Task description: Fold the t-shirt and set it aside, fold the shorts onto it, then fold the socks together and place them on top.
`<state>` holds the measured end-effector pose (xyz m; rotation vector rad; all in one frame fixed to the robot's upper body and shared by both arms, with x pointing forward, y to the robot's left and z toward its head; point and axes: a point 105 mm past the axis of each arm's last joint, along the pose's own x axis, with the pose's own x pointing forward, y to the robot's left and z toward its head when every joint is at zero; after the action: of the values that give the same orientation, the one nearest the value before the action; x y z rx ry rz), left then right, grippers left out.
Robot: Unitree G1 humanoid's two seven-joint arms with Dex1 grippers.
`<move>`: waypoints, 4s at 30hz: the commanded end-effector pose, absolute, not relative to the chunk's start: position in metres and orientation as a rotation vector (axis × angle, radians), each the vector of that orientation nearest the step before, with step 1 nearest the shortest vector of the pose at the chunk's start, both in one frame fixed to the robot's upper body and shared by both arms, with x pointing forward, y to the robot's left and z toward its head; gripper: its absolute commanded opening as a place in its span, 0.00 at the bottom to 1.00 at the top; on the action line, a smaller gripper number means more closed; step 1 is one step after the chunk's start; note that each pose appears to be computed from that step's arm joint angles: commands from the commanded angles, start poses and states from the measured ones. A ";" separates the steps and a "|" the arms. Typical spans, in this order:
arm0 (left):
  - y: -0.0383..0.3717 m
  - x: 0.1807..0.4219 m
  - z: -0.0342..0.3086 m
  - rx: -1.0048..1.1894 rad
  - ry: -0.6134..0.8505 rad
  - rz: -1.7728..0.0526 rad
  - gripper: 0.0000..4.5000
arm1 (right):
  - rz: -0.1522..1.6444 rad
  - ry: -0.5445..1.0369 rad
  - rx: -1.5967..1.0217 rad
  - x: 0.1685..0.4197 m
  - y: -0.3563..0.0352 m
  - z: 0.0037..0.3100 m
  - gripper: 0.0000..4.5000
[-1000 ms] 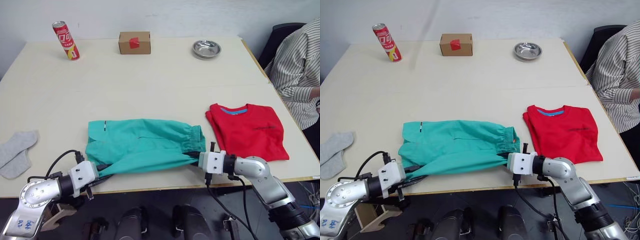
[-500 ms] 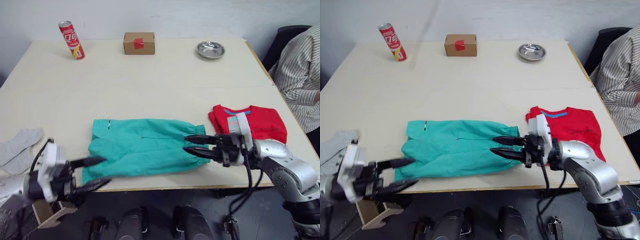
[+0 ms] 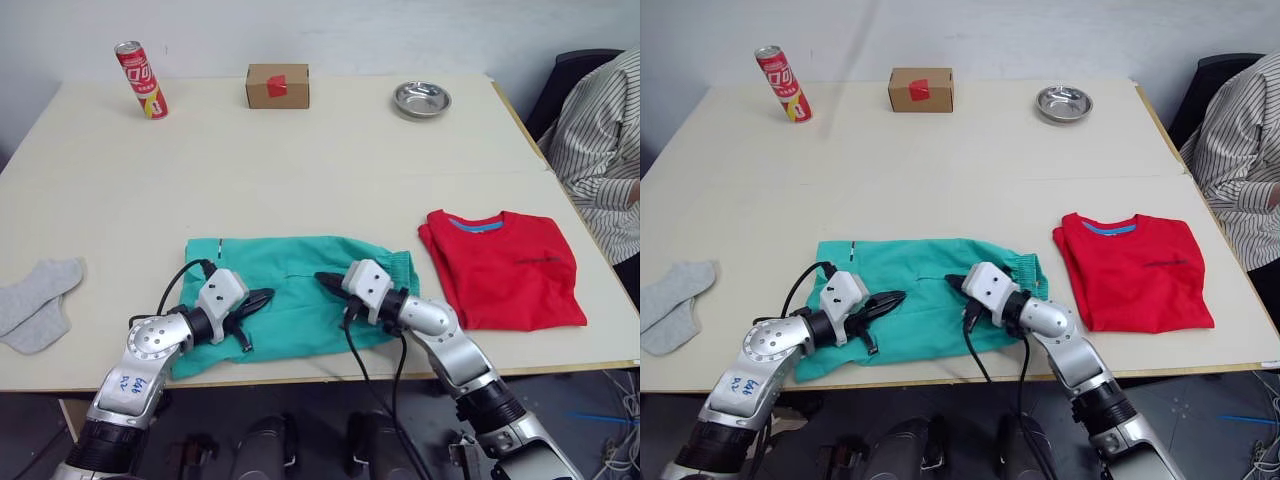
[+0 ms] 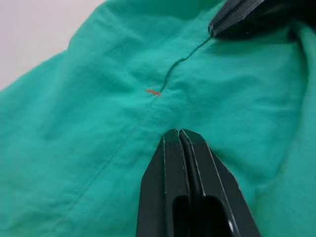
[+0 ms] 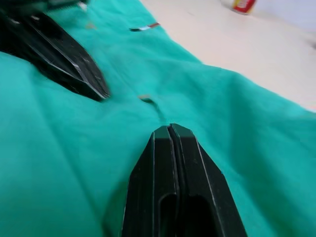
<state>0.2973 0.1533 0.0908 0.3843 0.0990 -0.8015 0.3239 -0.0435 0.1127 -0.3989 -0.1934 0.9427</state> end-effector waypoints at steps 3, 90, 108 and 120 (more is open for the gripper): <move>0.172 0.295 0.061 0.354 0.223 -0.670 0.01 | 0.738 -0.185 -0.436 0.345 -0.099 0.105 0.00; 0.125 0.323 0.070 0.238 0.148 -1.019 0.00 | 0.101 0.557 0.917 0.290 -0.129 0.060 1.00; 0.134 0.327 0.080 0.233 0.080 -0.999 0.00 | 0.202 0.342 0.869 0.317 -0.106 0.079 0.40; 0.131 0.326 0.105 0.225 -0.002 -0.957 0.00 | 0.155 -0.079 0.791 0.323 -0.179 0.157 0.00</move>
<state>0.3272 0.1306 0.0959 0.2242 0.0326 -0.9715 0.3272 -0.1566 0.1226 0.8236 0.0766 0.1651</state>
